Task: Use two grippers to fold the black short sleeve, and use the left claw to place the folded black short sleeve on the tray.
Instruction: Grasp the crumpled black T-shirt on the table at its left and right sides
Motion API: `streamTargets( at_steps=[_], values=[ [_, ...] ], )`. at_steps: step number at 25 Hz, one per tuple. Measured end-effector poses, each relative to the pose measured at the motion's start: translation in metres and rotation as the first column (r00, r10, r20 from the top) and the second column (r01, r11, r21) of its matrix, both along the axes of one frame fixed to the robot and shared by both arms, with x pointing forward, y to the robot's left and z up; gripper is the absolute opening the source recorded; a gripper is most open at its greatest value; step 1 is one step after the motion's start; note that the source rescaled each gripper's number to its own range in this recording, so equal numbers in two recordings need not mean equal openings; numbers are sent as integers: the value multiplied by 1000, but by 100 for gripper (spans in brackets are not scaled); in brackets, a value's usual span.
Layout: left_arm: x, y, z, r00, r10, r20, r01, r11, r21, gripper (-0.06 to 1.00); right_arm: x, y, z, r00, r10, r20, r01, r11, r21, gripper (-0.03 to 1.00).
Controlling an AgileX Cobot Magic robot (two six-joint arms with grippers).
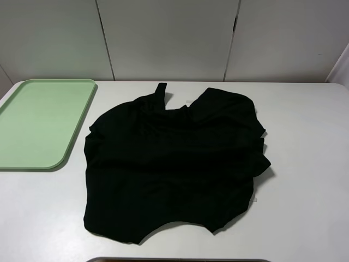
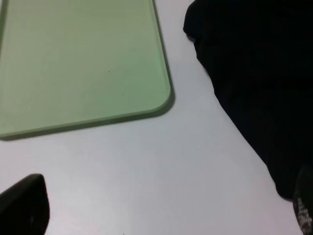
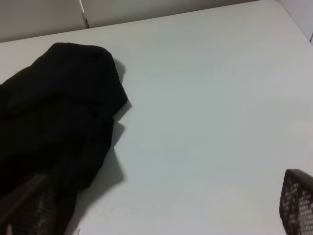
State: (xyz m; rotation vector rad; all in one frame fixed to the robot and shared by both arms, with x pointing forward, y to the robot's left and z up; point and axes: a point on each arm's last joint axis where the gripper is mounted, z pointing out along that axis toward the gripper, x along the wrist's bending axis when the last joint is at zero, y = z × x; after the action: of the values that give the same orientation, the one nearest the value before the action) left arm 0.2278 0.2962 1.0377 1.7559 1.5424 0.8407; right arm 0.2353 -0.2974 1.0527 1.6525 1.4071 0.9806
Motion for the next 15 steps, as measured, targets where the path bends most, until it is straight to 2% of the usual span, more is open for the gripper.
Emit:
streamTargets(
  at_steps=[15],
  values=[
    [0,0,0,1000,0,0,0,1000,0,100,0,0,0,1000,0,0,0,1000,0,100]
  ],
)
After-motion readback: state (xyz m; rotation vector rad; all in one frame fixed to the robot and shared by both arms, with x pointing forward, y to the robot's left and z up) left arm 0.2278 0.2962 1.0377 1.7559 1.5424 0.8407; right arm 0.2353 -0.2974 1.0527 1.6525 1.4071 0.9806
